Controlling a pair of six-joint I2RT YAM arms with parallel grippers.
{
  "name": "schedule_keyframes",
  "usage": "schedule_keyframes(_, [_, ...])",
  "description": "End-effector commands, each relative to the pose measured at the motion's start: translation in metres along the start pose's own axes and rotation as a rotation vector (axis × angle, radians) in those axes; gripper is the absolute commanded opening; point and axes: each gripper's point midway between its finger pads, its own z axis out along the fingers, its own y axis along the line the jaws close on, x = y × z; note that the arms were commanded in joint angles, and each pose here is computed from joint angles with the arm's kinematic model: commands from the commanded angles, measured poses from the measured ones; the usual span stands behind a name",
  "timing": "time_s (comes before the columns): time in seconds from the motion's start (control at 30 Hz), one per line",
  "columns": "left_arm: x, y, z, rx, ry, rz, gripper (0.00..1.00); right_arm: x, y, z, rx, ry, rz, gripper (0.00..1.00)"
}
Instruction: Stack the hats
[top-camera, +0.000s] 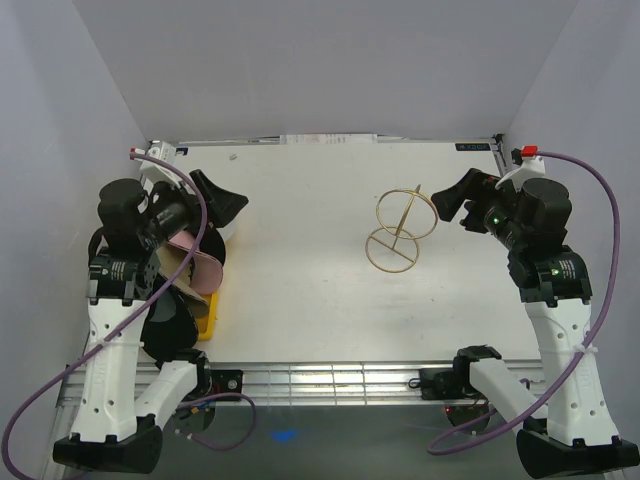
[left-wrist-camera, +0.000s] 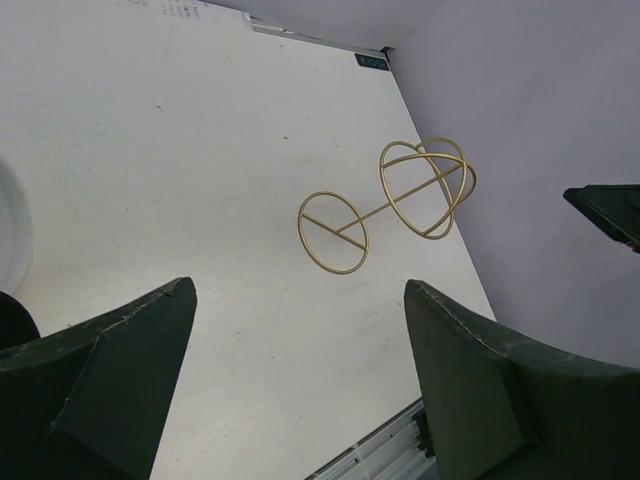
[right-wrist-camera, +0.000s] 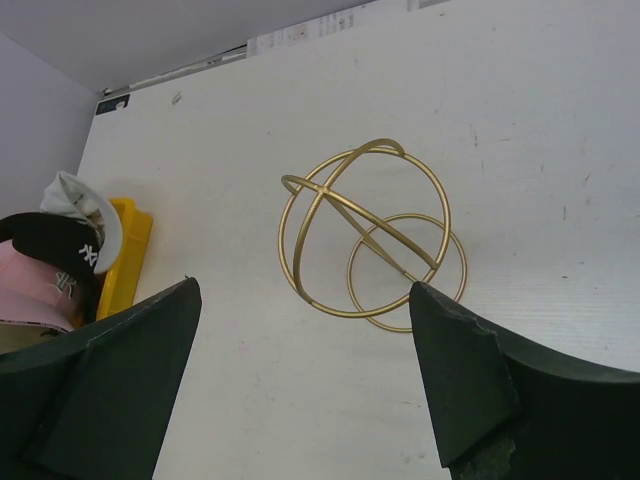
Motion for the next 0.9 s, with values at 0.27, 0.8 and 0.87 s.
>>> schedule_keyframes(0.27, [-0.025, -0.015, -0.016, -0.017, -0.061, 0.047, 0.95, -0.005, 0.031, -0.001, -0.179, 0.016, -0.072, 1.0])
schedule_keyframes(0.8, [-0.07, -0.029, -0.04, -0.105, -0.234, -0.148, 0.93, 0.184, 0.251, 0.013, -0.615, 0.33, -0.186, 0.88])
schedule_keyframes(0.87, [-0.065, -0.025, -0.051, -0.146, -0.242, -0.166, 0.93, 0.211, 0.269, 0.018, -0.637, 0.373, -0.215, 0.83])
